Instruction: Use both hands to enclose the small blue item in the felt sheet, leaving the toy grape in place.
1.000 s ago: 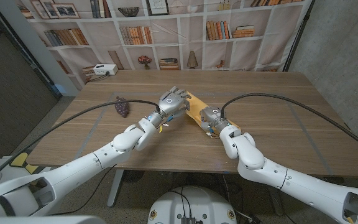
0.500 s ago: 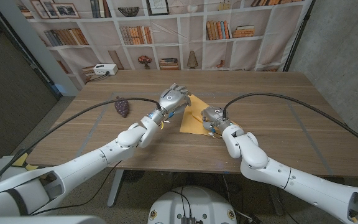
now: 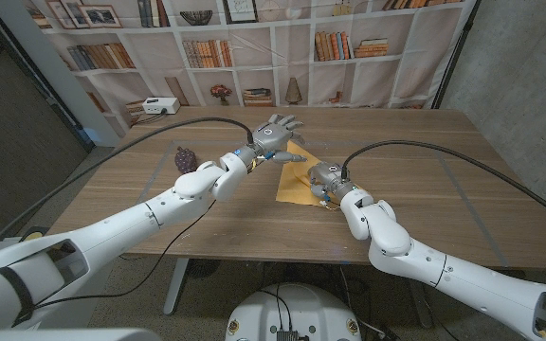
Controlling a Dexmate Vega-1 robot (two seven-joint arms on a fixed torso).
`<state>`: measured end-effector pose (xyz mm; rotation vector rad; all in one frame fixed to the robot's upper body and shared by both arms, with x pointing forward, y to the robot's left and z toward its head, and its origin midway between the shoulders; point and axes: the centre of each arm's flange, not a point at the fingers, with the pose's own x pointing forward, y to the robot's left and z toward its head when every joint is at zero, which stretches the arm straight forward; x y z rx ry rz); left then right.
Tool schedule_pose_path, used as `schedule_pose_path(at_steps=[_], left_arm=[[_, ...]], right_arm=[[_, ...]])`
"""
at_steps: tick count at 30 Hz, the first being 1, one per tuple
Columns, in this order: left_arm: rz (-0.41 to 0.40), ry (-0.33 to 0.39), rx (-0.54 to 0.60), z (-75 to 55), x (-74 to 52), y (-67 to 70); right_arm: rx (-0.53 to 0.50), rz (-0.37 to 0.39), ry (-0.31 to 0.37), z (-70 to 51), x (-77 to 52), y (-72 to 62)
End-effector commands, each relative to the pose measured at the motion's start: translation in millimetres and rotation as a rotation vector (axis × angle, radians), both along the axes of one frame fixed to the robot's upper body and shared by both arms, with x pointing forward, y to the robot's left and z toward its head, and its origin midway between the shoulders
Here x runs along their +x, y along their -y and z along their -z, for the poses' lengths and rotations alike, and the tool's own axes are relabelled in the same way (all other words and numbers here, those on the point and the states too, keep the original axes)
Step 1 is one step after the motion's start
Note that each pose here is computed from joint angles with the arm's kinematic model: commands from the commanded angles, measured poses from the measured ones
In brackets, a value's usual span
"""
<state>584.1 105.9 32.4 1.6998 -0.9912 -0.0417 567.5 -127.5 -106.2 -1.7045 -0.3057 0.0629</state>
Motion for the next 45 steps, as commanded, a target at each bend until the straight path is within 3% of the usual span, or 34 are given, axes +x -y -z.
schedule_pose_path(at_steps=[1,12,23,28,40,45], left_arm=[[-0.183,-0.423,0.322,19.8,-4.3,1.6],[-0.237,-0.394,0.383,17.4,-16.4,1.8],[-0.255,-0.272,0.403,39.4,-12.4,5.1],[-0.234,-0.261,0.399,50.4,-8.4,6.0],[-0.215,-0.065,0.434,75.4,-14.3,12.5],[-0.215,-0.043,0.436,83.0,-11.3,12.9]], right_arm=[[-0.011,-0.004,-0.011,4.3,0.8,0.1],[-0.011,-0.008,0.000,4.1,-1.7,-2.0],[-0.003,-0.005,-0.002,7.9,-5.9,-1.6],[0.005,-0.003,-0.006,9.8,-6.6,-0.5],[0.016,-0.002,-0.011,12.7,-5.9,3.7],[0.016,-0.002,-0.009,12.5,-5.4,5.1]])
